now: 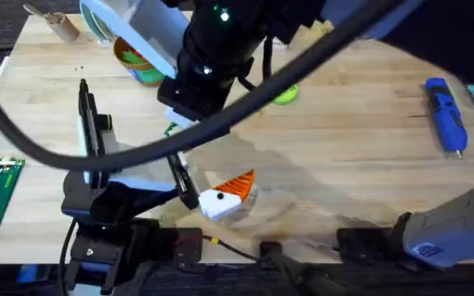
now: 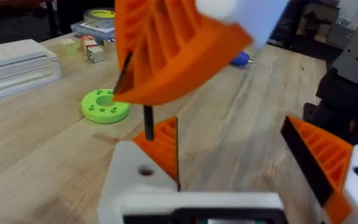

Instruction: Pick up the gripper from the table and insert it into the empty holder that is missing its gripper. Then pick up a screw, insert it into the mounting hole, and use the screwdriver to tighten it. Finally, clean up the table by picking up the vegetable and placing it into the bucket.

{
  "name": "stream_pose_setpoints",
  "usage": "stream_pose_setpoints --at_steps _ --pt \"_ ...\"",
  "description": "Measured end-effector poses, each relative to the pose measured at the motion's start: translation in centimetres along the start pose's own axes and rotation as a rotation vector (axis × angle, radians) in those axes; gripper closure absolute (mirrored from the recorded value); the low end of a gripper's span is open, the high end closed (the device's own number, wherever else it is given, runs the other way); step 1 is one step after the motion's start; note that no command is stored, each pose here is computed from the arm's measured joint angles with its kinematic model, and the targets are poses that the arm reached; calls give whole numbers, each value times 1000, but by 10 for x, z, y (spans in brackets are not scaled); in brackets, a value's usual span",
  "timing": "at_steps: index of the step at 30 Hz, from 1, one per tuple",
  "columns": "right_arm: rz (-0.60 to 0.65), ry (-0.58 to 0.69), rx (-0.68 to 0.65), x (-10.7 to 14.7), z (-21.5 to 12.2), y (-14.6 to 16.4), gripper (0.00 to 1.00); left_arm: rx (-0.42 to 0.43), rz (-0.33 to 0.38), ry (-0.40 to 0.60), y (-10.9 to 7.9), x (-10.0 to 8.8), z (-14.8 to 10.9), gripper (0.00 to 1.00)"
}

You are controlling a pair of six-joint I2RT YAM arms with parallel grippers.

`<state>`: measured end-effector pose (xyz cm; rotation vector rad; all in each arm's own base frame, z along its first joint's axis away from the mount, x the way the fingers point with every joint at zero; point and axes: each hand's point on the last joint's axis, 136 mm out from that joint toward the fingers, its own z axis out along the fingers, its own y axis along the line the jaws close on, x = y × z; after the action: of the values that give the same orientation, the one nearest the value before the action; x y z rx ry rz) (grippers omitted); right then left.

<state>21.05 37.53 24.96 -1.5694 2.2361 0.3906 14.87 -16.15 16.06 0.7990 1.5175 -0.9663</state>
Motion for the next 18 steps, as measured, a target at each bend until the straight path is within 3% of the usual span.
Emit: stream_pose_setpoints --at_steps 18 --pt "4 47 -10 3 21 -1 995 0 3 0 0 0 0 8"
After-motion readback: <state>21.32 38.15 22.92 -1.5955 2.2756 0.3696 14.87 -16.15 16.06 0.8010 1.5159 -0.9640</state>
